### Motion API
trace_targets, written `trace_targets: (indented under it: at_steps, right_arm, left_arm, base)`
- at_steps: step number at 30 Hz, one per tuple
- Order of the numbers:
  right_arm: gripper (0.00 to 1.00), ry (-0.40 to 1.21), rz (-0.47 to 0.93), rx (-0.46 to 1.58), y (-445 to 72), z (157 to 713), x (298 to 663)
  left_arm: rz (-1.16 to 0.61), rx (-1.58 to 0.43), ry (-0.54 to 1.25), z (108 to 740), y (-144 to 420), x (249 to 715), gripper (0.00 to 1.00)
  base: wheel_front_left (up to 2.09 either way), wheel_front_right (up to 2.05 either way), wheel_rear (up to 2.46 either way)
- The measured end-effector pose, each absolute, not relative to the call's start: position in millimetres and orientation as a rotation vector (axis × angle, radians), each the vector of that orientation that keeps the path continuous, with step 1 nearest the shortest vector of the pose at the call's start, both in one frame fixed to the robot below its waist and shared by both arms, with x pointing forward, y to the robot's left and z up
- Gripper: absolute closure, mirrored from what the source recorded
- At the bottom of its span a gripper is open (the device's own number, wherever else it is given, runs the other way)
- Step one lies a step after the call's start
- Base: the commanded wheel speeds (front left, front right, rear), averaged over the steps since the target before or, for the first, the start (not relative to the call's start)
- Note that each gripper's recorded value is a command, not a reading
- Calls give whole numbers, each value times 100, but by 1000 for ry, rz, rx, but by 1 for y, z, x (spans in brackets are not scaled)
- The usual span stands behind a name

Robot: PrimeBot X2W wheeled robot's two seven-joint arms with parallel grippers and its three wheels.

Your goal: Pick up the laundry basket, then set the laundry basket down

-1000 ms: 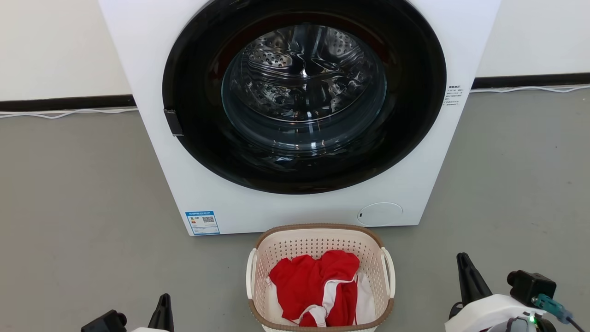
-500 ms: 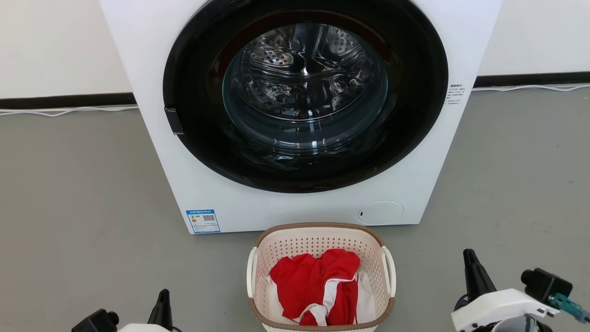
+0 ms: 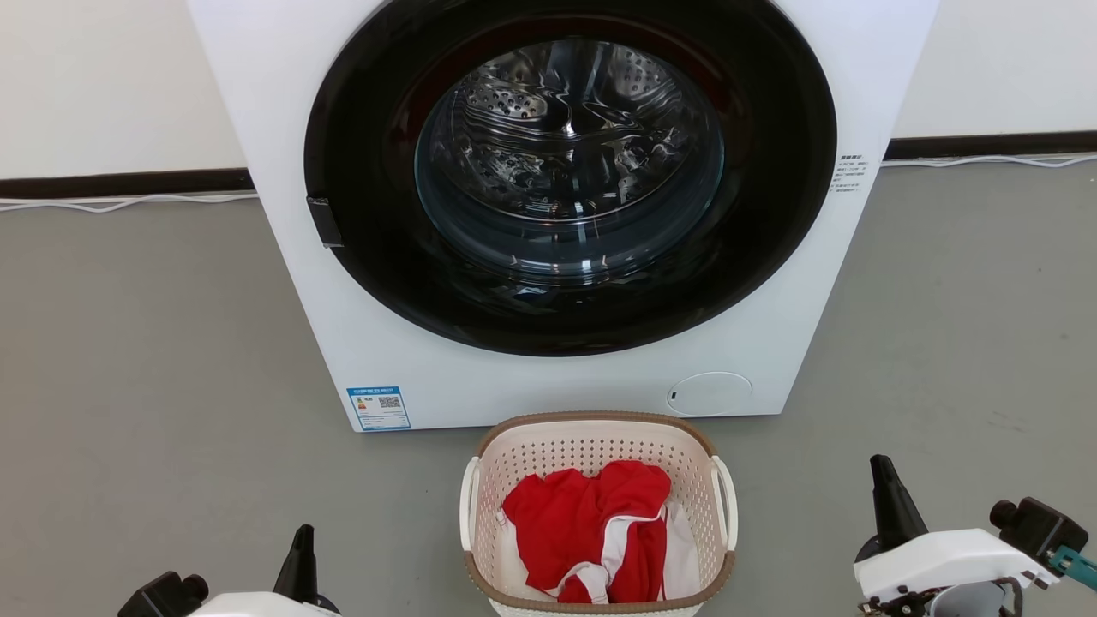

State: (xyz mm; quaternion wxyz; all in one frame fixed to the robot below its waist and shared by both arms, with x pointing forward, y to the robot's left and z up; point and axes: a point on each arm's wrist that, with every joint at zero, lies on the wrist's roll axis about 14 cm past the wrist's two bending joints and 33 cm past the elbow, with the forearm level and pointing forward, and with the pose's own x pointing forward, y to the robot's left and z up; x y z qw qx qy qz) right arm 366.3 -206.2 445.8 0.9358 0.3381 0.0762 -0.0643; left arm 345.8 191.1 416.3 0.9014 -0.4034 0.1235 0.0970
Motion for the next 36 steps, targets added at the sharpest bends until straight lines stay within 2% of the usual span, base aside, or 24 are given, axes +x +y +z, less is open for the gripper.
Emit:
trace_targets:
  at_steps: [36]
  right_arm:
    - [100,98,-136,1143,-207,465,376]
  left_arm:
    - [169,-1219,196,439,189,359,100]
  base:
    - [0,0,0]
